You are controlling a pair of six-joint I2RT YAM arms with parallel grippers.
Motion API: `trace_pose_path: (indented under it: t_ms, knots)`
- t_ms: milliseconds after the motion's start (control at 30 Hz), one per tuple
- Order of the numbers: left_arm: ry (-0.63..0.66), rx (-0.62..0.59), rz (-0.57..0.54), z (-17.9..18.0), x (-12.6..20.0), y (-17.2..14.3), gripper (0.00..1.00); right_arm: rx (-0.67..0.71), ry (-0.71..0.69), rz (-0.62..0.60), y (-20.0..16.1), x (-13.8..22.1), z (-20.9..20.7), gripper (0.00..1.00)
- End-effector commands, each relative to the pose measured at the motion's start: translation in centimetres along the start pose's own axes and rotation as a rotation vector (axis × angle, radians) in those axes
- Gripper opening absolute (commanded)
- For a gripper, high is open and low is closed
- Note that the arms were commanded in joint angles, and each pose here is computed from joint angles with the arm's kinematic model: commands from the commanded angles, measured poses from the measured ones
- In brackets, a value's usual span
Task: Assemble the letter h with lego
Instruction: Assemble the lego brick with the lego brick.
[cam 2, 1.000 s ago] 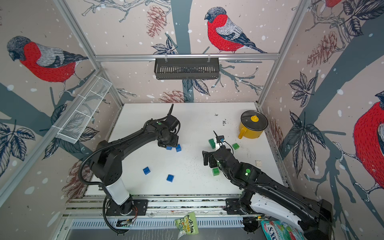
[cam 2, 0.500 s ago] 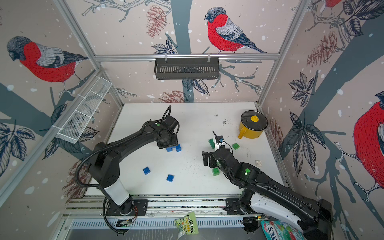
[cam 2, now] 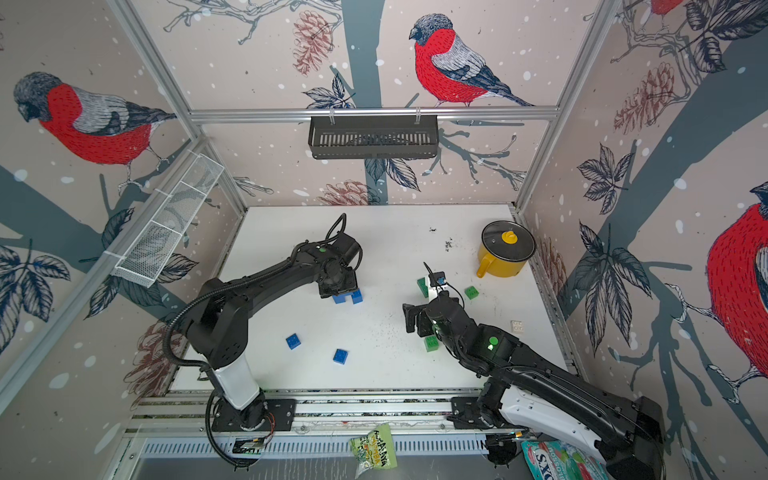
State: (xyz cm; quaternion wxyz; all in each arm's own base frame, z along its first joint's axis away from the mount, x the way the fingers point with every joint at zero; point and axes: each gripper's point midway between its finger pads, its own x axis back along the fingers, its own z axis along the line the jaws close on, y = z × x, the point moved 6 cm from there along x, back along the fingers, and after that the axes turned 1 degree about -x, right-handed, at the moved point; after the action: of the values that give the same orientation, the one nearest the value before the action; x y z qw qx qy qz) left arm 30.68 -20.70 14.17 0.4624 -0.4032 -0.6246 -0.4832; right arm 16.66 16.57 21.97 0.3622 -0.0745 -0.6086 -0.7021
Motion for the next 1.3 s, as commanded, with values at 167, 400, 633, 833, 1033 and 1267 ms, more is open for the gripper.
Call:
trace_pose_path:
  t_ms: [167,400,633,833,1033,1267]
  knots:
    - [0.015,0.012,-0.008,-0.2,-1.3,0.2,0.62,-0.001,0.016,-0.017,0.3,0.0,0.3,0.99]
    - [0.024,0.013,-0.011,-0.2,-1.7,0.3,0.62,0.0,0.017,-0.018,0.3,-0.1,0.3,1.0]
    - [0.031,0.019,-0.004,-0.1,-2.1,0.2,0.62,-0.001,0.02,-0.018,0.3,-0.1,0.3,0.99]
    - [0.031,0.024,-0.003,-0.2,-2.3,0.2,0.62,0.0,0.024,-0.018,0.4,-0.1,0.3,1.0]
    - [0.036,0.029,0.009,-0.1,-2.6,0.0,0.62,0.0,0.026,-0.017,0.3,-0.1,0.4,1.0]
    - [0.036,0.027,0.013,-0.2,-2.7,-0.2,0.62,0.001,0.03,-0.016,0.3,-0.1,0.4,0.99]
